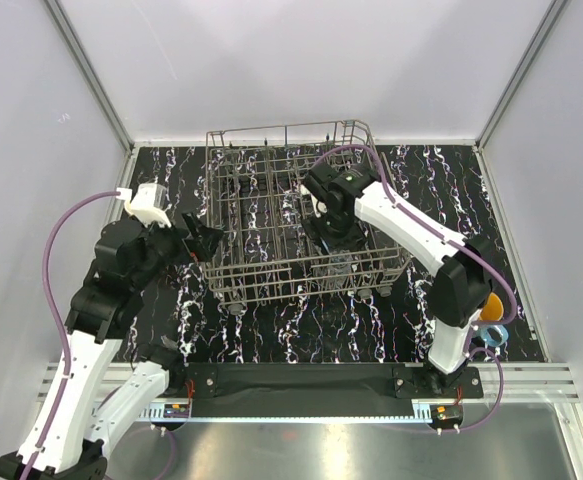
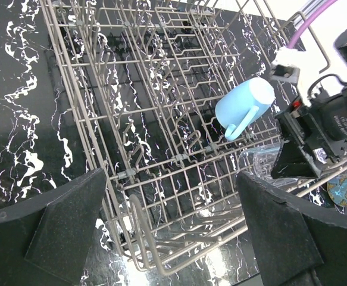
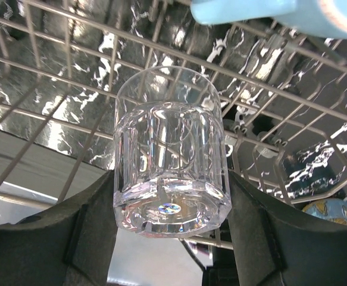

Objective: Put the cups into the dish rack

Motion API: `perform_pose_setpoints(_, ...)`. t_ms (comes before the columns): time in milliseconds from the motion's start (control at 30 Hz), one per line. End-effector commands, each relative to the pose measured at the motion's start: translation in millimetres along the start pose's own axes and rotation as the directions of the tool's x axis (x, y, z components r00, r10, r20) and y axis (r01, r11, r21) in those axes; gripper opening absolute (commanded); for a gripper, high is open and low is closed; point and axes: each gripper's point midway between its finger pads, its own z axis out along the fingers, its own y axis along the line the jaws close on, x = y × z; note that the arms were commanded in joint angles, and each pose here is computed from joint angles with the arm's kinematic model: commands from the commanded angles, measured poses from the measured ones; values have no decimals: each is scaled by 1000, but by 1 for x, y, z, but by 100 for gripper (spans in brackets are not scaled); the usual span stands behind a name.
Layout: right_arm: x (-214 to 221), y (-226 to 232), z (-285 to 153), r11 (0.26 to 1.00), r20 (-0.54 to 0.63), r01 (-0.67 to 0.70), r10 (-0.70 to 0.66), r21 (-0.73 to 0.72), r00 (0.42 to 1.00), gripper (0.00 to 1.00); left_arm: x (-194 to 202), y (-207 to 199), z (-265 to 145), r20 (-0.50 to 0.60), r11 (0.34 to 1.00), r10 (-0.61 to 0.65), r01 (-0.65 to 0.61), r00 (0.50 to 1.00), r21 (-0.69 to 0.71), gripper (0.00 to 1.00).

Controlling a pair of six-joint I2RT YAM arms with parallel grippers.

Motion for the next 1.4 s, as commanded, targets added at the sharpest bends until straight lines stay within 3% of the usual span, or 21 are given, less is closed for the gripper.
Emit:
perform_pose_setpoints(0,48,-5,-44,1000,-66,25,-25,2,998,0,-13,-6,-6,51,999,40,-42,998,24,98)
perform_pose_setpoints(400,56,15,-24,994,-151,15,-32,-111,988,0,-6,-5,-9,51,1000,2,-4,999,29,98)
perform_pose_setpoints(867,59,13,3,999,-243,13,-24,-46,970,0,-3,-6,-14,45,999,15,-16,999,38,97)
perform_pose_setpoints(1067,41,-8,-21,996,-127,29,-18,79,992,0,-4,-4,-16,53,1000,21,-22,998,22,98)
perform_pose_setpoints(1233,7,-7,-66,996,60,-18,12,93,998,0,0,-6,-8,40,999,1,-2,999,43,97)
perform_pose_setpoints(1367,-35,-27,-91,977,229,-111,67,185,971,0,-2,-10,-11,47,998,7,-10,999,62,97)
